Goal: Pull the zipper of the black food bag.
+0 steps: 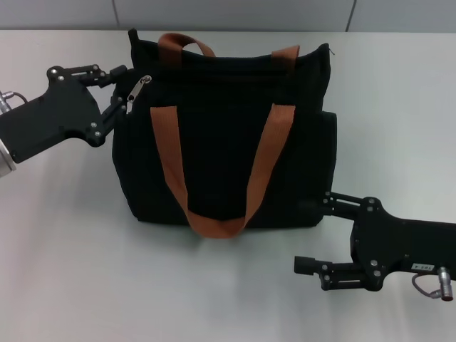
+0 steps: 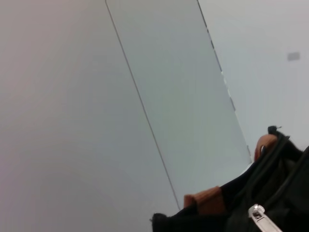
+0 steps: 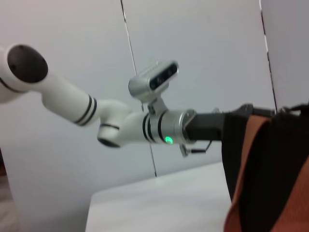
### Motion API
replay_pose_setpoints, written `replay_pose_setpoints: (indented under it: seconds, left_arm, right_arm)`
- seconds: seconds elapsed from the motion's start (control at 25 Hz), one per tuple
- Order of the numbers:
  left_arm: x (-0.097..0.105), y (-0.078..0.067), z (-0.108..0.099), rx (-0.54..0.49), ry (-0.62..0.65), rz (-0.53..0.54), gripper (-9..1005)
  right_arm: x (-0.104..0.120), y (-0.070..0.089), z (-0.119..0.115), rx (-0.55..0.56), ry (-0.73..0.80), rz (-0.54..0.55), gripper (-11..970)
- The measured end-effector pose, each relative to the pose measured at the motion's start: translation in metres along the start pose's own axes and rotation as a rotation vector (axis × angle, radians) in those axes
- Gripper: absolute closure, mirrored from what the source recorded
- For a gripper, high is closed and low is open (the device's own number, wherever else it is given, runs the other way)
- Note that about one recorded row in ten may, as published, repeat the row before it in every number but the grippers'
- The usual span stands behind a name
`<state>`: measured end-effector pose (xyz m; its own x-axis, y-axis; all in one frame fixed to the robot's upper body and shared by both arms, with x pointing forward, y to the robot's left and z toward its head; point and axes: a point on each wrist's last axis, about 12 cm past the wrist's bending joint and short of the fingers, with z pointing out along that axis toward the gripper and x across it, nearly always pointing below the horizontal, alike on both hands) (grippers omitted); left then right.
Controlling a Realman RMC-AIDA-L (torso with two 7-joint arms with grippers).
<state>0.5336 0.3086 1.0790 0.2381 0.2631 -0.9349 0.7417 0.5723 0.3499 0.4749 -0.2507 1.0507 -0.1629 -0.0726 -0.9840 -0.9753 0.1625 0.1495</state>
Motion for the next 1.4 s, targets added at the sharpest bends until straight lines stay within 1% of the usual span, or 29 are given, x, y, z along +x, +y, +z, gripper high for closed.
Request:
replay_pose_setpoints:
  seconds: [0.2,0.24,0.28,0.36,0.4,0.56,0.72,0.88,0.92,0.96,1.04,1.24,1.4]
  left_arm:
    - [-0.001,-0.003,-0.003,0.002,-0.015,-0.007,748]
    - [-0.001,-0.003,-0.003,-0.006,-0.023,-0.012,787]
    - [-0.001,-0.003,-0.003,-0.006,-0.023,-0.012,827]
    - [-0.001,-0.003,-0.003,-0.019,-0.034,-0.018,905]
    - [-0.002,-0.003,-0.004,-0.023,-0.039,-0.019,918]
    - [-0.004,-0.005,-0.004,-0.016,-0.065,-0.013,968]
    - [-0.005,-0.009,-0.004,-0.019,-0.083,0.001,968]
    - [-0.005,-0.010,-0.004,-0.021,-0.088,-0.001,968]
    - [-0.005,-0.009,-0.004,-0.023,-0.090,-0.001,968]
    - [-0.005,-0.009,-0.004,-0.024,-0.092,-0.002,968]
    - [-0.005,-0.010,-0.004,-0.025,-0.096,-0.003,968]
    - [-0.006,-0.010,-0.004,-0.019,-0.099,-0.007,968]
    - [-0.006,-0.010,-0.004,-0.018,-0.099,-0.011,968]
  right_arm:
    - [-0.010,0.004,-0.001,-0.021,-0.094,0.007,122]
    - [-0.016,0.005,-0.001,-0.035,-0.150,0.016,122]
    - [-0.016,0.005,-0.001,-0.035,-0.150,0.016,122]
    - [-0.024,0.003,0.001,-0.047,-0.207,0.037,123]
    - [-0.030,0.000,0.002,-0.052,-0.231,0.063,123]
    - [-0.054,-0.019,0.011,-0.094,-0.276,0.230,123]
    - [-0.081,-0.035,0.022,-0.160,-0.267,0.330,124]
    - [-0.109,-0.054,0.035,-0.182,-0.197,0.437,125]
    - [-0.121,-0.064,0.044,-0.176,-0.152,0.491,125]
    - [-0.121,-0.064,0.044,-0.176,-0.152,0.491,125]
    - [-0.130,-0.073,0.054,-0.161,-0.095,0.534,125]
    - [-0.151,-0.090,0.086,-0.112,0.073,0.613,124]
    - [-0.164,-0.099,0.108,-0.069,0.178,0.649,125]
